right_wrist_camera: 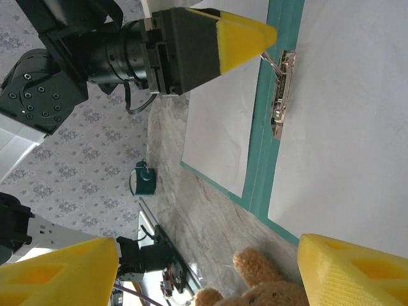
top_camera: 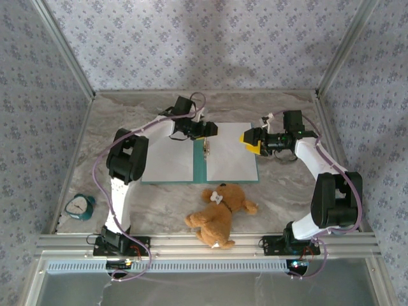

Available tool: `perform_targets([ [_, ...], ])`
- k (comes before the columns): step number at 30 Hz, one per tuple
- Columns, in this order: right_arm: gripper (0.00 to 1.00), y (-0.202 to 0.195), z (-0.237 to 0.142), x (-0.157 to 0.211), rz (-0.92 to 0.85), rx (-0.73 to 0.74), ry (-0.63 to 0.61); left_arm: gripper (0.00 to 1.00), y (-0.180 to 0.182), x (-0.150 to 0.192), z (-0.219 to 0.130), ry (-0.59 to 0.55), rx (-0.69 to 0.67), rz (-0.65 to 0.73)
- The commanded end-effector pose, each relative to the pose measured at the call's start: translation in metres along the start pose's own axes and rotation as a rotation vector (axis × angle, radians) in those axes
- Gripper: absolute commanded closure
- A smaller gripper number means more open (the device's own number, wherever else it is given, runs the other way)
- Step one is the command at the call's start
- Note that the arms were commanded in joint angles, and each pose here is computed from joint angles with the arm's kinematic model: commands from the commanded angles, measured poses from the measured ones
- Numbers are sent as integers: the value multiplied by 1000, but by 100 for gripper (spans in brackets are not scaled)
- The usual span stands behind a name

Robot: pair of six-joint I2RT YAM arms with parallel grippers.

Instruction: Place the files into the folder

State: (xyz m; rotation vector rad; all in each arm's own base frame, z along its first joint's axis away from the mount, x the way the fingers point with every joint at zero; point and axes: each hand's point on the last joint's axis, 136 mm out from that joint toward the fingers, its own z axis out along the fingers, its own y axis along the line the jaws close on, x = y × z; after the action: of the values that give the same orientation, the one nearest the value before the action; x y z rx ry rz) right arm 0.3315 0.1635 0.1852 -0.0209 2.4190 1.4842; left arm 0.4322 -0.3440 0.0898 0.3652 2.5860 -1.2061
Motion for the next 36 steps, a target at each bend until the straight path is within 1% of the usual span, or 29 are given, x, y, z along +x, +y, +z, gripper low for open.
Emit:
perform_targets([
  [1,24,6,0,7,21,-23,18,22,-42,-5,-23,-42,78,63],
  [3,24,6,0,7,20,-22,18,23,-48,-1,-27,-38,85,66],
  [5,24,6,1,6,21,-20,18,23,-60,-1,-39,-43,83,100],
  [8,24,6,1,5,22,-19,18,22,-70,-7,-58,-57,44,143],
  [12,24,6,3,4,27,-7,15,23,-71,-11,-76,-80,-6,128],
  [15,24,6,5,3,31,0,12,23,-63,-8,-86,-92,-60,110],
  [19,23,6,7,0,44,14,0,24,-45,-1,-103,-125,-135,62],
  [22,22,8,6,-7,36,26,-40,26,-24,8,-121,-152,-216,12],
  [26,18,14,8,-14,27,35,-83,30,7,32,-140,-162,-295,-57],
  [29,20,20,11,-19,71,30,-99,31,31,54,-148,-149,-366,-92],
  [33,21,38,22,-20,53,31,-92,34,68,80,-160,-138,-501,-159],
  [34,21,42,25,-20,52,35,-86,34,76,85,-163,-142,-520,-177],
  [36,21,48,32,-19,62,41,-70,34,87,91,-164,-167,-517,-205],
])
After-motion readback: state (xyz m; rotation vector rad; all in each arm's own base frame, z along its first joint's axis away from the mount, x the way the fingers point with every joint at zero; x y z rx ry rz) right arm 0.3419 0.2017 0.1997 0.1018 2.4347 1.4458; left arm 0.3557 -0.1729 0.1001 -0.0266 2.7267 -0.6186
